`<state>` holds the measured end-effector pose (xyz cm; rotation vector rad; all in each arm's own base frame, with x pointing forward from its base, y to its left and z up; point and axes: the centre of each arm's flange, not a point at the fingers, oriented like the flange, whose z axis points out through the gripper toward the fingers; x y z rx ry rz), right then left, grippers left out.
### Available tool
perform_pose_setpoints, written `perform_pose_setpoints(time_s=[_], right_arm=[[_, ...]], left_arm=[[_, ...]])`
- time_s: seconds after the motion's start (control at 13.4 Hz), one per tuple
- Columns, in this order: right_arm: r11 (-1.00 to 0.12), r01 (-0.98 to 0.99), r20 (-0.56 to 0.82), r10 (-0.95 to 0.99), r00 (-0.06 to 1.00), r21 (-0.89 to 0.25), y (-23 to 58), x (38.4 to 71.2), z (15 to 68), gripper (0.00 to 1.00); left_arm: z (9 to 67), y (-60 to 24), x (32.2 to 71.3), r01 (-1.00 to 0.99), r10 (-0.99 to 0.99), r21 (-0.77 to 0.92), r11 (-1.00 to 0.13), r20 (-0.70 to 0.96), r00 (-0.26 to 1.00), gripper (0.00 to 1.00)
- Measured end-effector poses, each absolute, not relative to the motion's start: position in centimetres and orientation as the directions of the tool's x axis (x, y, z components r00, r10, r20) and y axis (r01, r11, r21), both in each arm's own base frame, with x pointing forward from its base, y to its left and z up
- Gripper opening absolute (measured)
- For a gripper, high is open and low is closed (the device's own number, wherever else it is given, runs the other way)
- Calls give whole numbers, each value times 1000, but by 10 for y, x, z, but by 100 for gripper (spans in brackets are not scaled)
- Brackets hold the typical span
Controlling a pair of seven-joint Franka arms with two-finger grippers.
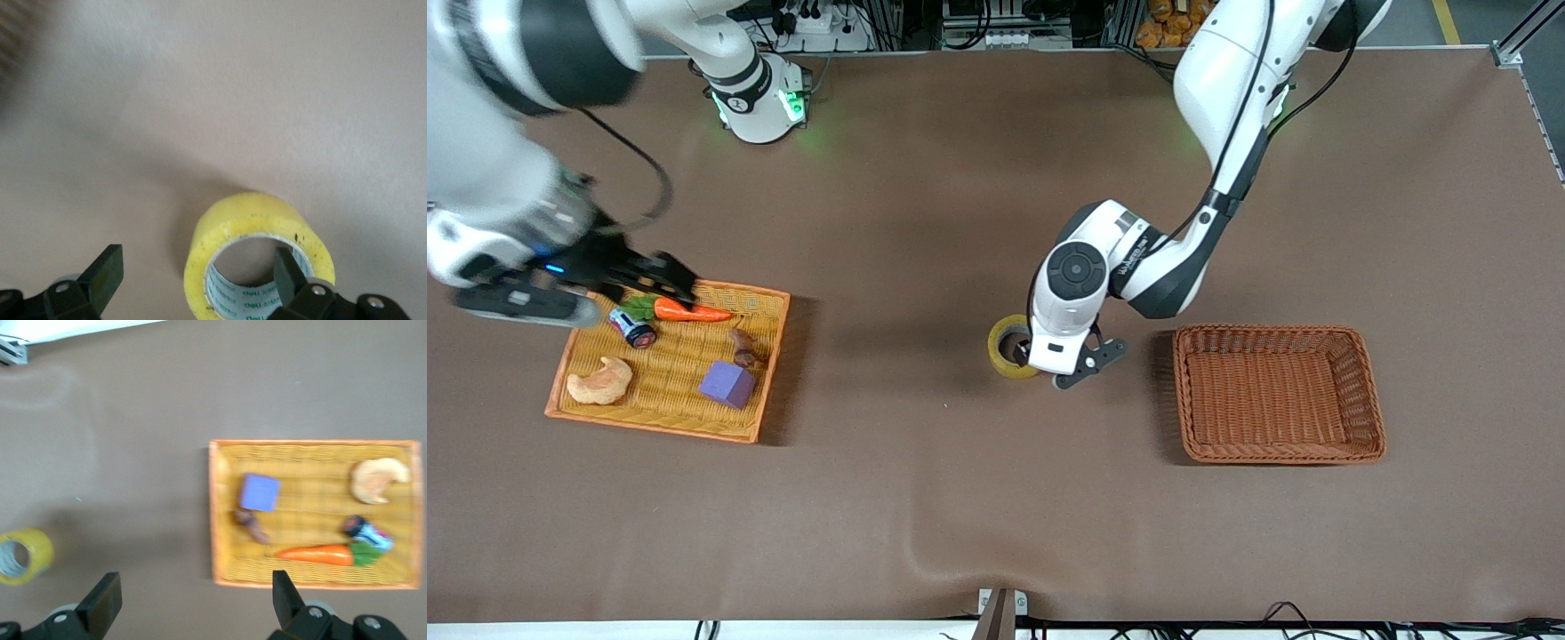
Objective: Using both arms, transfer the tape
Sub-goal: 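Grasp the tape rim with the left gripper while the right gripper withdraws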
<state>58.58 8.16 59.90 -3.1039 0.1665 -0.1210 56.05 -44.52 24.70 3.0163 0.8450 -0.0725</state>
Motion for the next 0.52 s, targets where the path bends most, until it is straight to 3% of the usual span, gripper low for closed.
perform_pose_setpoints(time_s=[0.22,0.52], right_arm=[[-996,-83,3,-83,997,-26,22,565,624,100],[-997,-80,3,-80,997,-25,11,558,648,100]], left_arm=[[237,-453,553,531,531,-18,-847,-53,846,100],[219,-463,541,518,520,-41,-854,-63,852,100]])
